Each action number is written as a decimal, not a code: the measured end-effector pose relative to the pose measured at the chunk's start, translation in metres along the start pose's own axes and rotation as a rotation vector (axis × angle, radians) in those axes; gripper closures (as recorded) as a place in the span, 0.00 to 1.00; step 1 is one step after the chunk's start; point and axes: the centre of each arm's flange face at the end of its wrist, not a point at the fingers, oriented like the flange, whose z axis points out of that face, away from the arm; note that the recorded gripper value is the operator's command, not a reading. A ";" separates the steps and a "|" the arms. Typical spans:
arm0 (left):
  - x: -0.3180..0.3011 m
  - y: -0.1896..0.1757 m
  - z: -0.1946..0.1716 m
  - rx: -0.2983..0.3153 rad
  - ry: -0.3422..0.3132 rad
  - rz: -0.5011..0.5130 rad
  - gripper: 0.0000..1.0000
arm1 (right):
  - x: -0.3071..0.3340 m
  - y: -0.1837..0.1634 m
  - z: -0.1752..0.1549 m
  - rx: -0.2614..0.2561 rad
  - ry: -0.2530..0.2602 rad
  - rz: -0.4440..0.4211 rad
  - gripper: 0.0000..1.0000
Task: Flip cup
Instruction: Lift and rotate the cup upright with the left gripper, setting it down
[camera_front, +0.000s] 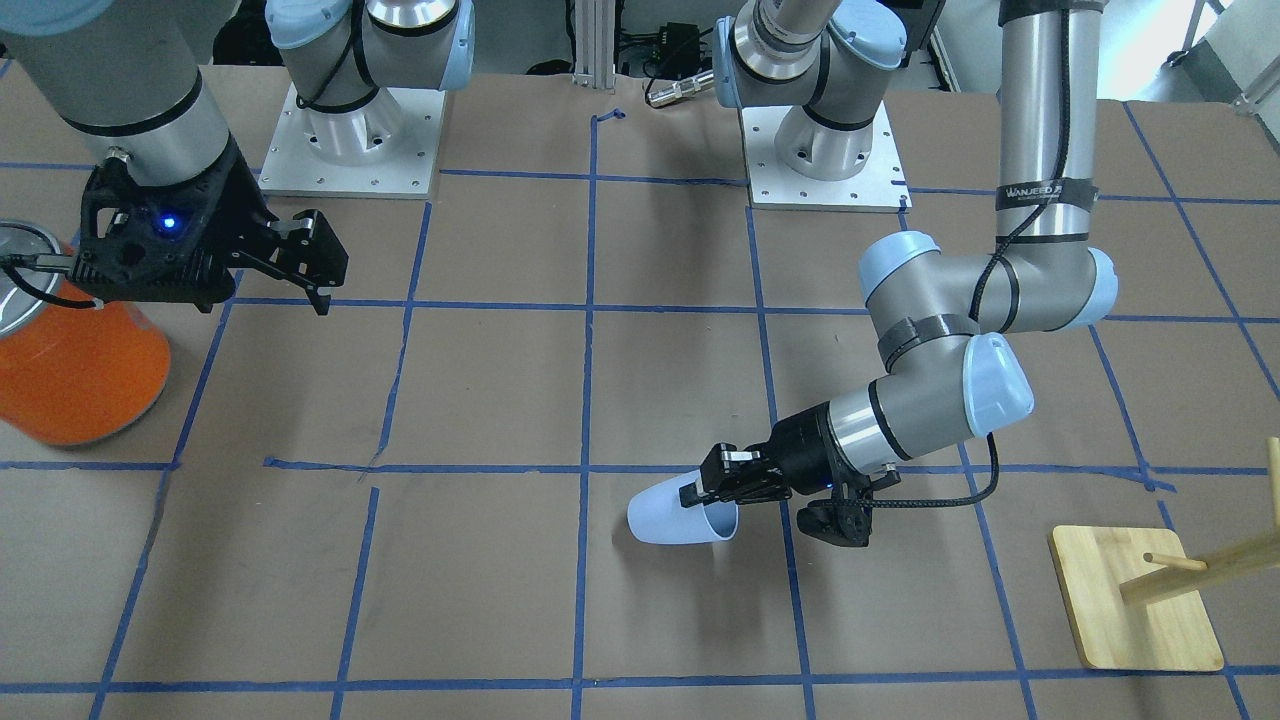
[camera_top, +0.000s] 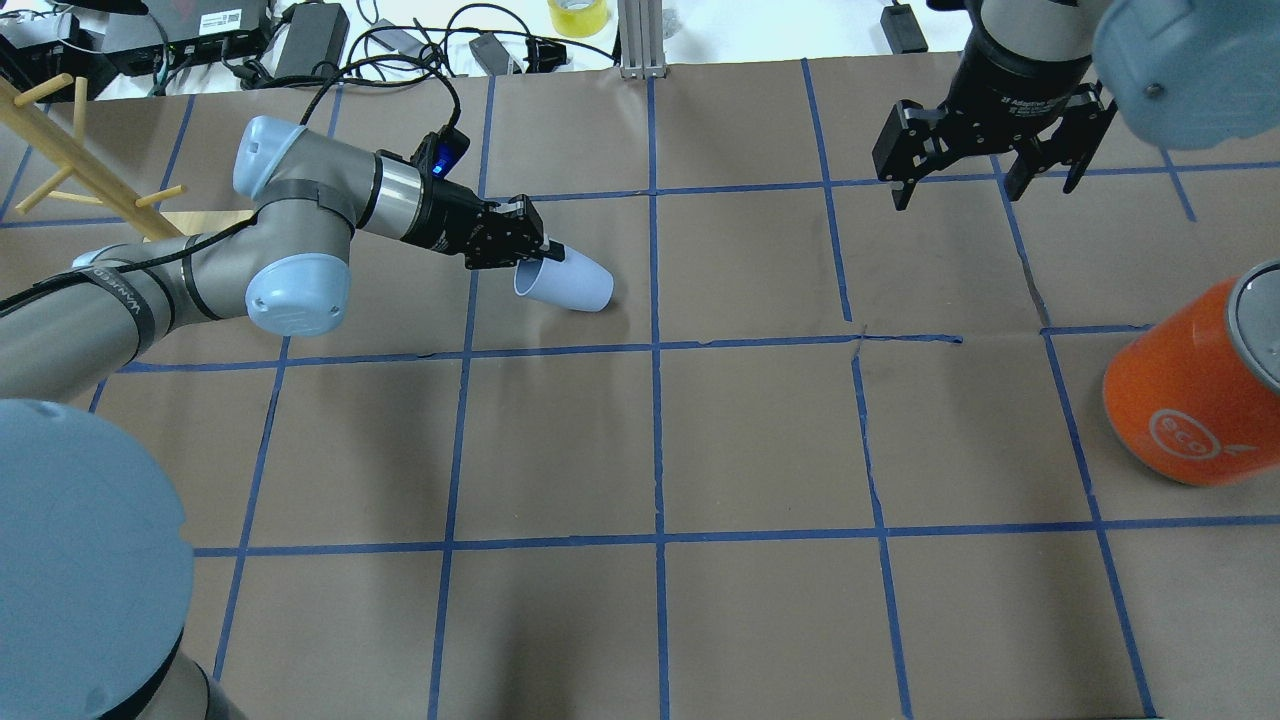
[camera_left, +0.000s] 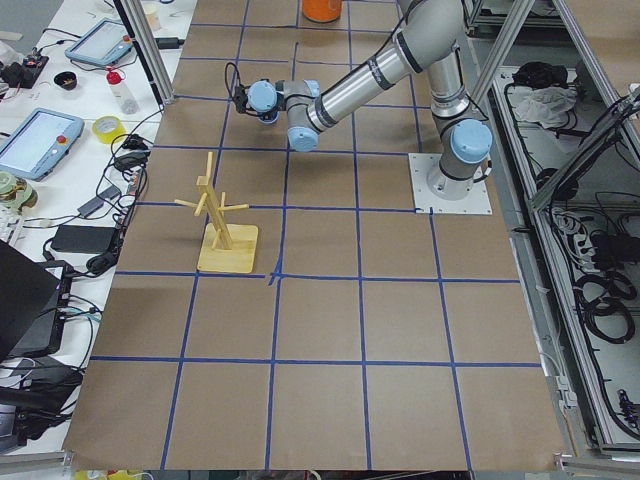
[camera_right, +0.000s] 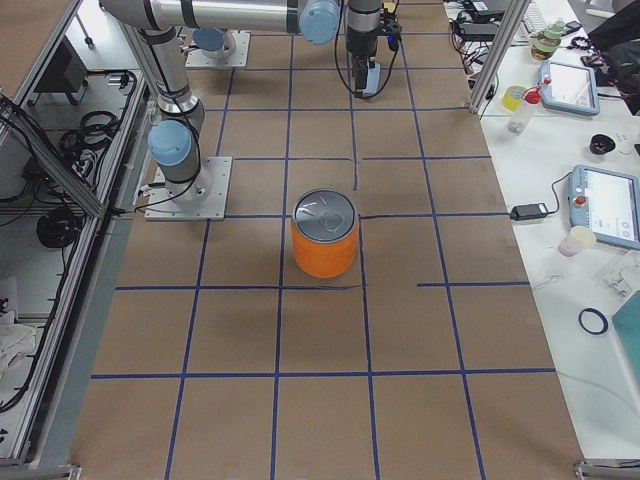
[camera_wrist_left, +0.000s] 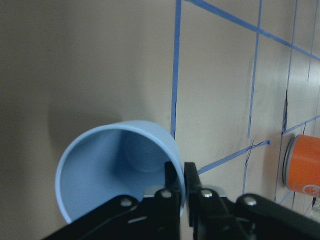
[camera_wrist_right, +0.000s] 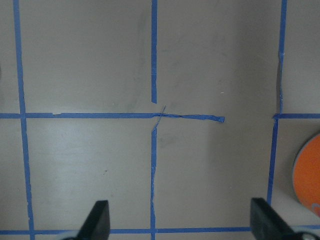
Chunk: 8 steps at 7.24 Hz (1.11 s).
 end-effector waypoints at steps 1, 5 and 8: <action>0.008 -0.002 -0.007 0.014 0.001 -0.017 0.96 | 0.000 0.000 0.000 0.000 0.000 0.000 0.00; 0.050 -0.024 -0.064 0.136 -0.163 -0.070 0.96 | 0.000 0.000 0.000 0.001 -0.004 0.000 0.00; 0.025 -0.038 -0.088 0.146 -0.596 0.073 0.96 | -0.001 0.000 0.000 0.000 -0.005 0.000 0.00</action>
